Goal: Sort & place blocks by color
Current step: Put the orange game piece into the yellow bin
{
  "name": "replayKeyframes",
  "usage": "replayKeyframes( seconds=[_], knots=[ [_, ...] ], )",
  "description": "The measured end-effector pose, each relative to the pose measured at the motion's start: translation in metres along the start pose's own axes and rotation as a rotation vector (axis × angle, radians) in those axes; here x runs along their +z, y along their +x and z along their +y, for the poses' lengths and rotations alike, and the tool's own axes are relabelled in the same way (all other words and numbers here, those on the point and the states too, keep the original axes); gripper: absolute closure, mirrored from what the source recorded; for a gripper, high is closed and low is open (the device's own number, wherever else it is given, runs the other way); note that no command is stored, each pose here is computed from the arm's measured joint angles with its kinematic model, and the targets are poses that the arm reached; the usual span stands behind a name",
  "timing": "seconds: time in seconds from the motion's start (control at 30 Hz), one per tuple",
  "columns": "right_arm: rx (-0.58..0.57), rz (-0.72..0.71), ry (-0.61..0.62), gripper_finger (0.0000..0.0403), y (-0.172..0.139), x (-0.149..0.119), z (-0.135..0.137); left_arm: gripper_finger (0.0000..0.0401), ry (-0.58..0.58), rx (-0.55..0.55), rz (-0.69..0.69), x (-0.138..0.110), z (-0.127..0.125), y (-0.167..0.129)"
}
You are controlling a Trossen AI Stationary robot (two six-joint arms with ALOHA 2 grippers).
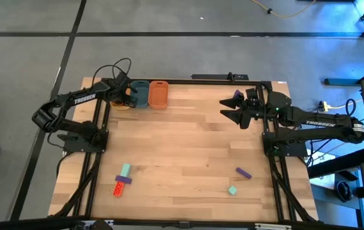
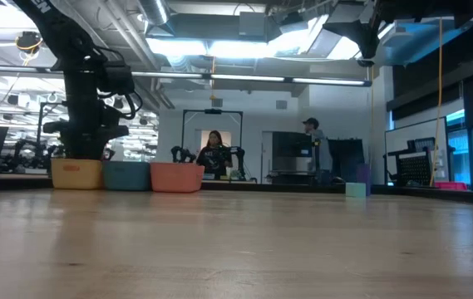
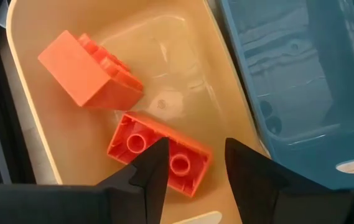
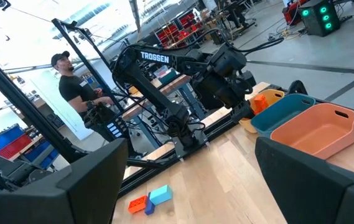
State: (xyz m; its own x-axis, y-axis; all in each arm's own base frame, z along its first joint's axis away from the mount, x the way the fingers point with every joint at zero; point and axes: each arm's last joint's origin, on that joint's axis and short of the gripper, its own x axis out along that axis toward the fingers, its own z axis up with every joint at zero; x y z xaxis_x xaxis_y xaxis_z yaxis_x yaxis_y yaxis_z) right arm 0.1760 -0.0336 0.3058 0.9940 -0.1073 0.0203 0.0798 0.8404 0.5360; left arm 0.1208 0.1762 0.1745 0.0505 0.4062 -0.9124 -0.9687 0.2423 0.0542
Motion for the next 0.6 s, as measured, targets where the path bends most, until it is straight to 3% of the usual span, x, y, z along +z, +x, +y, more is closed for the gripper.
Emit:
replayKeyframes(
  seconds=[0.37,0.6],
  knots=[
    [0.0,0.0,0.0,0.0048,0.0,0.0,0.0,0.0225,0.001,-0.018,-0.003,0.0,0.0,-0.002],
    [0.001,0.0,0.0,0.0048,0.0,0.0,0.0,0.0224,0.016,-0.068,-0.125,0.015,0.001,-0.03]
  ],
)
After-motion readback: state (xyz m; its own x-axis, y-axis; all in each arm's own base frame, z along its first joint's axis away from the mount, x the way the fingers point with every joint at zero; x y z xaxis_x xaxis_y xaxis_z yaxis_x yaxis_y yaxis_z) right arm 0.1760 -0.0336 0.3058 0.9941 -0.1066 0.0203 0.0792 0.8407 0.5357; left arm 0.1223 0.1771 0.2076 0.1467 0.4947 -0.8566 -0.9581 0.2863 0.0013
